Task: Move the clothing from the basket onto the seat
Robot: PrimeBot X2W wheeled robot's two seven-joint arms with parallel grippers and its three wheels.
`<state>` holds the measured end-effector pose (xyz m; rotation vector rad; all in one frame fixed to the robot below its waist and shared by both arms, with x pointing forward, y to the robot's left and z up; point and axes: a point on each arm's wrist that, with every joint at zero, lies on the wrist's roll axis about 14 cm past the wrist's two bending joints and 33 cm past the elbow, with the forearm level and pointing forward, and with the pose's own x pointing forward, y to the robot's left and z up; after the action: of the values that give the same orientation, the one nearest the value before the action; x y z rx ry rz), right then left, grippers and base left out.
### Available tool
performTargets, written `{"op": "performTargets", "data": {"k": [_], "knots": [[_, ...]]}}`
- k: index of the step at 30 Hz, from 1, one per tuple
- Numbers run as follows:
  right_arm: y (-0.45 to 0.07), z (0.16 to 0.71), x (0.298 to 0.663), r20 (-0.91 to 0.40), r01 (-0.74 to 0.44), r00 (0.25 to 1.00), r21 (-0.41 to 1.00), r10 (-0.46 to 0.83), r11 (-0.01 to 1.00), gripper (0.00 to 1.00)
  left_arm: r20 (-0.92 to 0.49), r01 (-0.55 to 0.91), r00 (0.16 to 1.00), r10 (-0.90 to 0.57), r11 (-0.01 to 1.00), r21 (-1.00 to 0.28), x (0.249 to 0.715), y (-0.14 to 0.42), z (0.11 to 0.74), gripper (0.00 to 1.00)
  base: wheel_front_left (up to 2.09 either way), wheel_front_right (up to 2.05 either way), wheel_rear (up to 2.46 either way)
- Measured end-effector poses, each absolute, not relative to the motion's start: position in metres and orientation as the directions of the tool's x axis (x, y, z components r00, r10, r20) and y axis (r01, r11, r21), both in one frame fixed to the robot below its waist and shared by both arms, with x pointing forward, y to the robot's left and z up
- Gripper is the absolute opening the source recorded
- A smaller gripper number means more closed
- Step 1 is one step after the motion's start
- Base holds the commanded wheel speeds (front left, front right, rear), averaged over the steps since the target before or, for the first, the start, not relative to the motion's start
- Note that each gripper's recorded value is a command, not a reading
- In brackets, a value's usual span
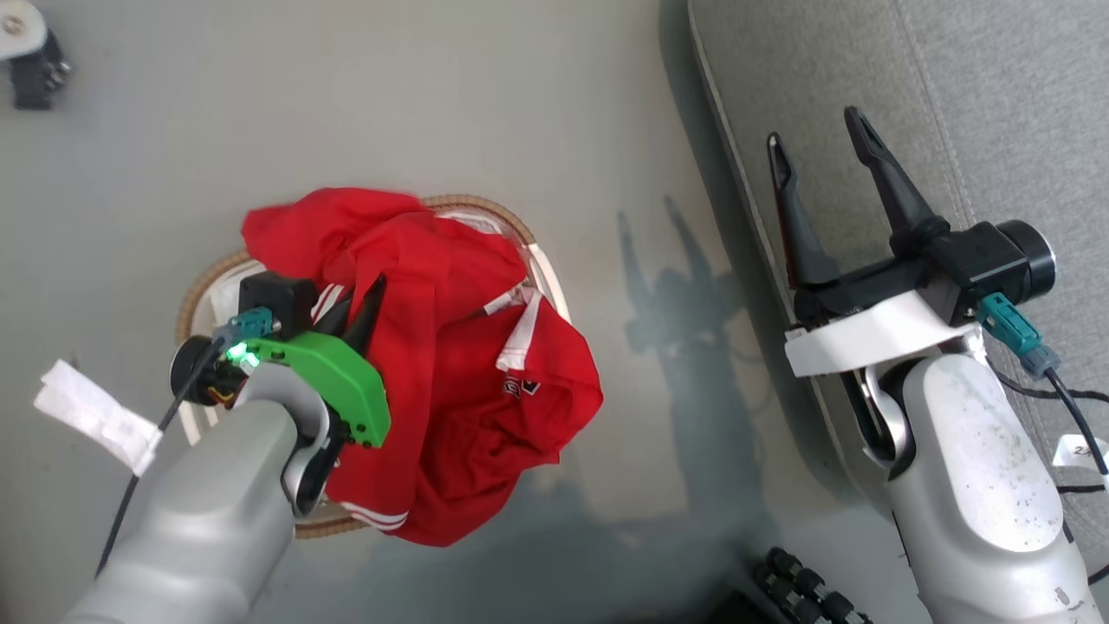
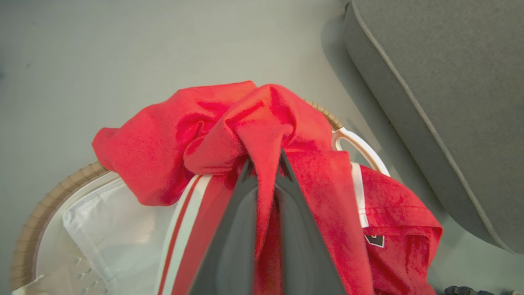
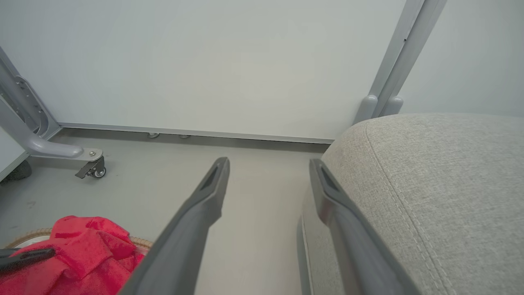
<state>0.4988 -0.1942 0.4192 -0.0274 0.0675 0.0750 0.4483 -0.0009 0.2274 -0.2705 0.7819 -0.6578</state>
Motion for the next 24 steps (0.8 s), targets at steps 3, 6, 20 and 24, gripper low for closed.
{"op": "performTargets", "data": {"k": [3, 6, 20, 24], "knots": [[-0.193, 0.430, 0.493, -0.053, -0.075, 0.996, -0.020, 0.073, 0.997, 1.00, -0.519, 0.444, 0.586, -0.623, 0.782, -0.437, 0.447, 0.007, 0.252, 0.00, 0.00, 0.00, 0.00], [-0.188, 0.441, 0.484, -0.038, -0.080, 0.996, -0.012, 0.079, 0.997, 1.00, -0.457, 0.449, 0.650, -0.607, 0.792, -0.414, 0.447, 0.013, 0.282, 0.00, 0.00, 0.00, 0.00], [-0.162, 0.489, 0.443, 0.044, -0.135, 0.990, 0.020, 0.134, 0.991, 1.00, -0.082, 0.463, 0.858, -0.507, 0.833, -0.303, 0.450, 0.028, 0.435, 0.00, 0.00, 0.00, 0.00], [-0.155, 0.491, 0.423, 0.039, -0.151, 0.988, 0.031, 0.150, 0.988, 1.00, 0.032, 0.479, 0.872, -0.489, 0.835, -0.272, 0.445, 0.031, 0.479, 0.00, 0.00, 0.00, 0.00]]}}
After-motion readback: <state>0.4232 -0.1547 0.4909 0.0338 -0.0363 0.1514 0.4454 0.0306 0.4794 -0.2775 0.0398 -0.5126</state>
